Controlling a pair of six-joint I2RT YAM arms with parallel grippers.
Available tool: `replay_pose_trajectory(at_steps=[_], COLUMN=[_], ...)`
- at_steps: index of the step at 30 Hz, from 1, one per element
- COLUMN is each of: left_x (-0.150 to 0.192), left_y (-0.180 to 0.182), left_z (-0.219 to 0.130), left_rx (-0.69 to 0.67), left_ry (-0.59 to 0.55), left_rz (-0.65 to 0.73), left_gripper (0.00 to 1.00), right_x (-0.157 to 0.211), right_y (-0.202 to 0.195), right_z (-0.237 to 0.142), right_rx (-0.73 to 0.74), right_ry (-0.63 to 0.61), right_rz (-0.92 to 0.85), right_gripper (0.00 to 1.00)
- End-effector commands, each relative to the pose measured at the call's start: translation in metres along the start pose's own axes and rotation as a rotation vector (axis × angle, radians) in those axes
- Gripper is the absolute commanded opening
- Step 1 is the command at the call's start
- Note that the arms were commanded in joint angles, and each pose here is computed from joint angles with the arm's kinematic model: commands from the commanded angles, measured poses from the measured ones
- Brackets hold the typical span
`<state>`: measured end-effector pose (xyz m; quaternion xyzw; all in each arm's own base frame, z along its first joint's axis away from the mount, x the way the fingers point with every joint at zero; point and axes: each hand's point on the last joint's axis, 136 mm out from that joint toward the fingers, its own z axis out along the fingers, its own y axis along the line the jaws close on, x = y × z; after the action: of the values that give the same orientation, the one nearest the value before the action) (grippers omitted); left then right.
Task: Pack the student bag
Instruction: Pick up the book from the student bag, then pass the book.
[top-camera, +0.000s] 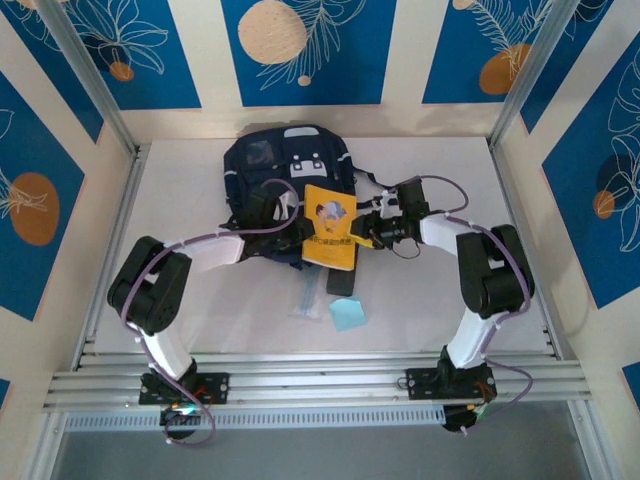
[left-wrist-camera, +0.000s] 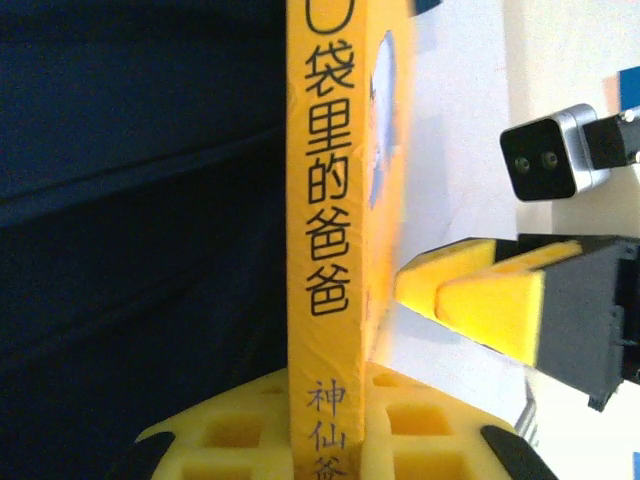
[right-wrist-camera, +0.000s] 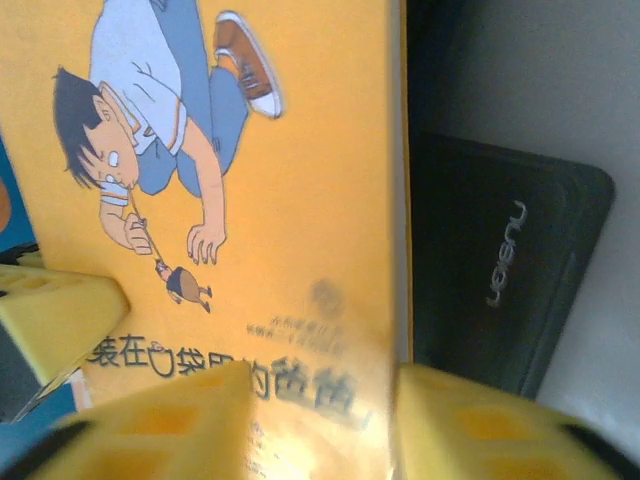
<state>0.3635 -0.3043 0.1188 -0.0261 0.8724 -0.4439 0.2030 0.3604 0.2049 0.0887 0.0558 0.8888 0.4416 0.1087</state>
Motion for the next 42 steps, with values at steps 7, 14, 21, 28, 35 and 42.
replay_pose_trajectory(at_steps=[7, 14, 21, 28, 35, 42], left_x=[-0.090, -0.115, -0.106, -0.093, -0.085, -0.076], left_y=[-0.071, -0.063, -0.054, -0.050, -0.052, -0.048], left_z=[-0.056, -0.062, -0.070, -0.075, -0.075, -0.073], left_rx=[0.088, 0.137, 0.205, 0.270, 0.304, 0.340], left_ry=[-0.395, -0.582, -0.680, -0.692, -0.685, -0.658], left_rz=[0.080, -0.112, -0.261, -0.345, -0.377, -0.423], left_gripper=[0.02, 0.00, 0.00, 0.00, 0.00, 0.00], right_x=[0.008, 0.014, 0.008, -0.002, -0.002, -0.023], right_y=[0.053, 0.093, 0.123, 0.140, 0.155, 0.148], right_z=[-0.060, -0.029, -0.006, 0.010, 0.021, 0.013], right_rx=[0.015, -0.146, -0.307, -0.422, -0.476, -0.491], right_ry=[-0.170, -0.381, -0.461, -0.459, -0.433, -0.479], right_rz=[0.141, 0.241, 0.291, 0.303, 0.295, 0.283], right_gripper=[0.99, 1.00, 1.00, 0.99, 0.95, 0.59])
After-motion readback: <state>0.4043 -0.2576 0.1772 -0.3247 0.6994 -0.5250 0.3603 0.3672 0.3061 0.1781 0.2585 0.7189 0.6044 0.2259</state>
